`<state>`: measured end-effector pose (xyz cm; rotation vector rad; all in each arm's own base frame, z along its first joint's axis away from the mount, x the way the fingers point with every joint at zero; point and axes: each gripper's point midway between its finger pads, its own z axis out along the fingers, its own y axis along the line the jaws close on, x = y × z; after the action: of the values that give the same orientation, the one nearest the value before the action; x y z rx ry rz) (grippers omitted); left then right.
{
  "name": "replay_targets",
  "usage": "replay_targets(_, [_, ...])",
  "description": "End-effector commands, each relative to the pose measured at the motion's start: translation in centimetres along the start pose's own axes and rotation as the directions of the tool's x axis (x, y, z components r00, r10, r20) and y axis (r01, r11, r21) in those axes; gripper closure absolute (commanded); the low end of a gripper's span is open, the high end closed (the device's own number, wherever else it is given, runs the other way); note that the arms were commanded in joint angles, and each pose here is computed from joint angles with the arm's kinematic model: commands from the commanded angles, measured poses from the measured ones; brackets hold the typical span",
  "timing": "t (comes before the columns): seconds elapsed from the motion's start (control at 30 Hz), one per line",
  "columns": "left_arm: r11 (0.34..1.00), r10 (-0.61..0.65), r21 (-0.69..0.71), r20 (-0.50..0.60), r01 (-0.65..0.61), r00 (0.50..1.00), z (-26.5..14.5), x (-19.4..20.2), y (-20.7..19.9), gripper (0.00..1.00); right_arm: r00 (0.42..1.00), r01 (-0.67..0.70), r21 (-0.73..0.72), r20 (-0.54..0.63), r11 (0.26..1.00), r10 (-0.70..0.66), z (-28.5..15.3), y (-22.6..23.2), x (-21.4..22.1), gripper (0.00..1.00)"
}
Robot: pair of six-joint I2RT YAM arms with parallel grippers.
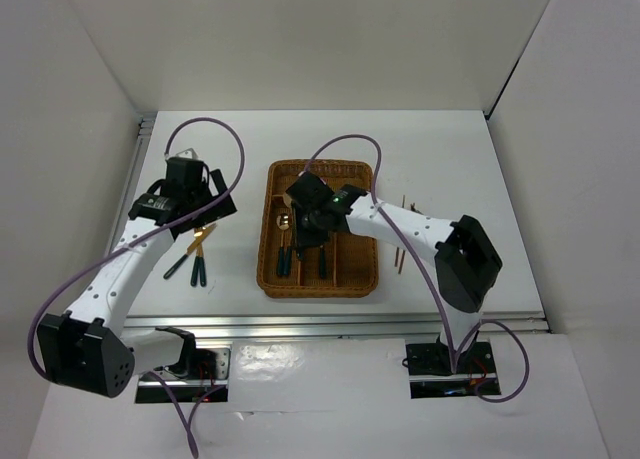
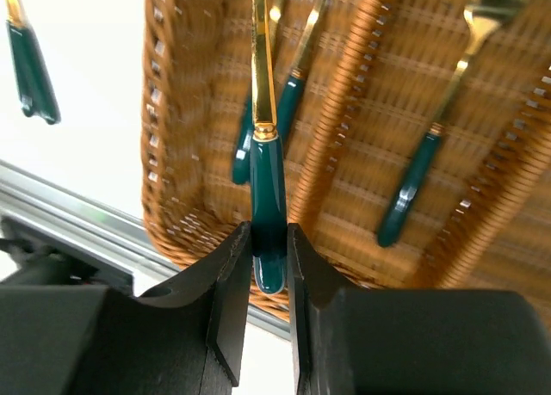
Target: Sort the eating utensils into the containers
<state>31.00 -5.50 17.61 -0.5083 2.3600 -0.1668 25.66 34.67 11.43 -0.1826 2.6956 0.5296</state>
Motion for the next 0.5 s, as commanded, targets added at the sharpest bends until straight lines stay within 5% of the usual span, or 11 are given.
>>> replay_targets(0.0, [0.997, -0.047, -0.056, 0.028, 0.049, 0.998, -1.1, -0.2, 1.5, 0.0, 0.993, -0.066, -0.148, 0.083, 0.987, 0.079, -0.7, 4.1, -3.0, 0.9])
replay_targets(0.3, [0.992, -0.078, -0.093, 0.063, 0.083, 0.995, -2.3, 0.2, 2.9, 0.0, 0.991, -0.122, -0.143, 0.033, 0.982, 0.128, 2.6, 4.7, -2.1, 0.89])
replay_targets(0.47, [0.99, -0.077, -0.109, 0.075, 0.085, 0.994, -2.6, 0.1, 3.3, 0.0, 0.993, -0.11, -0.121, 0.015, 0.986, 0.113, 3.4, 5.1, -0.8, 0.74])
